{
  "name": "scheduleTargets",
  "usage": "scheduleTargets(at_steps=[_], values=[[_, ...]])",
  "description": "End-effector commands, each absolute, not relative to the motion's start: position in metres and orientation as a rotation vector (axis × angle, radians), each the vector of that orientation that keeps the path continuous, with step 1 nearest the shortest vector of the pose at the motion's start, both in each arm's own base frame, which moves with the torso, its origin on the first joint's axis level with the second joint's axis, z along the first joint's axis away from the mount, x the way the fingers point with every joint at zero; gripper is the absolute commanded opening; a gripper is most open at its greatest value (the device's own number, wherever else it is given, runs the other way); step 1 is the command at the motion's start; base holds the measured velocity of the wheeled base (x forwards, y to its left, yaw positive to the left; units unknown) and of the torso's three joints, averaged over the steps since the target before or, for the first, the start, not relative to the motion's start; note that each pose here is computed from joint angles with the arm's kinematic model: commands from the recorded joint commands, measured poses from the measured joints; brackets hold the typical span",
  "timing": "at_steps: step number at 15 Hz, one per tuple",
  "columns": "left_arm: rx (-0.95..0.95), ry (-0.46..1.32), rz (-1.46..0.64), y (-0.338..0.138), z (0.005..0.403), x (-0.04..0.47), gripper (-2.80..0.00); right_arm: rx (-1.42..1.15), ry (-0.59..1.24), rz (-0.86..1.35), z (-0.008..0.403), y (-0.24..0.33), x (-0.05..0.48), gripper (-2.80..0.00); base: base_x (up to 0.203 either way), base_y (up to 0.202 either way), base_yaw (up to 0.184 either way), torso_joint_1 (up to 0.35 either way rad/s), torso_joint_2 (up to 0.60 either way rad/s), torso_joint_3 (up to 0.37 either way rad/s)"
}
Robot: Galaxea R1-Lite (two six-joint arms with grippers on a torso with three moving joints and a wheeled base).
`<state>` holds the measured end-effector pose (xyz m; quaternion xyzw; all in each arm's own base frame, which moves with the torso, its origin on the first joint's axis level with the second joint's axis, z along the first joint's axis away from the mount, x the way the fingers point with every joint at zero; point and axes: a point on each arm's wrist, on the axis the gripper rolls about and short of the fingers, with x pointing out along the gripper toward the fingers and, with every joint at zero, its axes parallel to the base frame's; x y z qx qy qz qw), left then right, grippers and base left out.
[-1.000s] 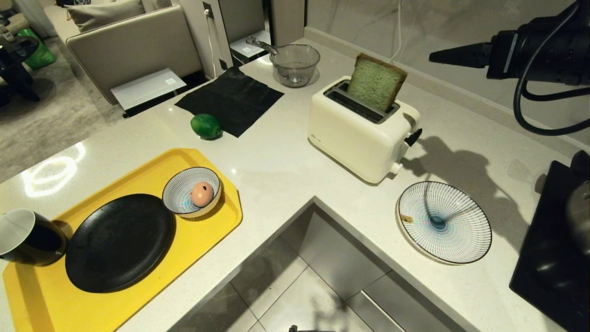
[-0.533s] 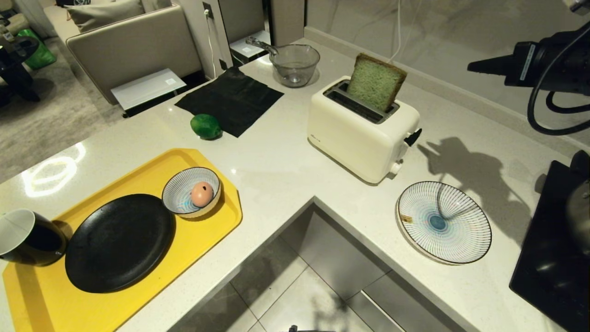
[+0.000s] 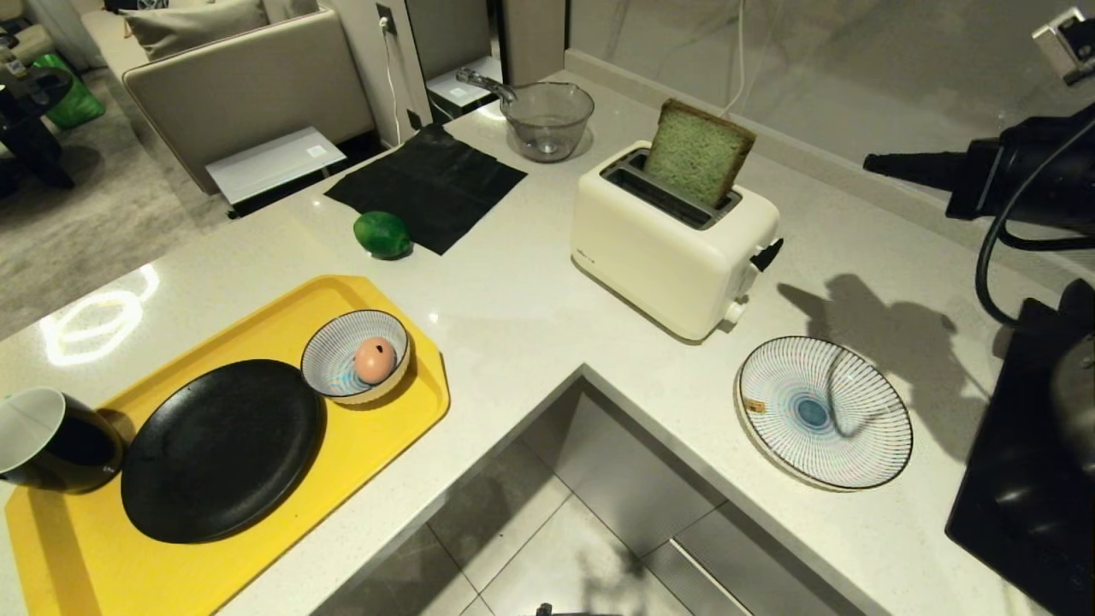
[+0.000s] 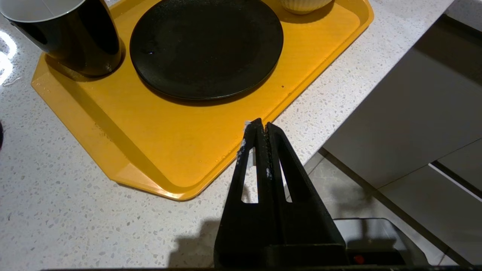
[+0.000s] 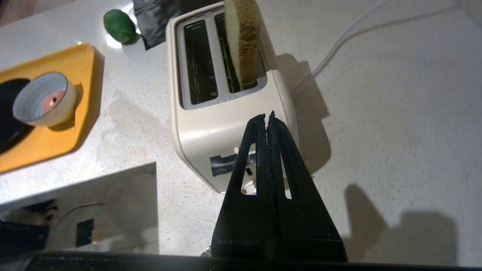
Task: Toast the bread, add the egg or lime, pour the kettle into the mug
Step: Use a bread toaster
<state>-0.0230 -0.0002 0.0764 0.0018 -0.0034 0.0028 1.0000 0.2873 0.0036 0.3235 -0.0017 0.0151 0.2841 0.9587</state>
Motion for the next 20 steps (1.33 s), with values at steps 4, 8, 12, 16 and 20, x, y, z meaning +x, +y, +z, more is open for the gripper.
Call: scheduleTargets(at_steps=[4,8,12,16,20], values=[[0.003,-0.008,0.006,0.0,0.076,-0.023,-2.8,-0.072,-0.021,0.655,0.297,0.002,0.285,-2.8,0.0,0.0,0.0,0.0,0.0,0.0],[0.003,-0.008,0.006,0.0,0.076,-0.023,-2.8,-0.143,-0.092,0.66,0.279,0.003,0.307,-2.8,0.0,0.0,0.0,0.0,0.0,0.0],[0.003,-0.008,0.006,0.0,0.076,-0.023,-2.8,-0.144,-0.076,0.676,0.255,0.007,0.331,-2.8,0.0,0.0,0.0,0.0,0.0,0.0],[0.003,-0.008,0.006,0.0,0.076,-0.023,-2.8,-0.156,-0.119,0.696,0.236,0.016,0.357,-2.8,0.0,0.0,0.0,0.0,0.0,0.0],[0.003,-0.008,0.006,0.0,0.076,-0.023,-2.8,-0.154,-0.141,0.696,0.239,0.017,0.37,-2.8,0.0,0.0,0.0,0.0,0.0,0.0]])
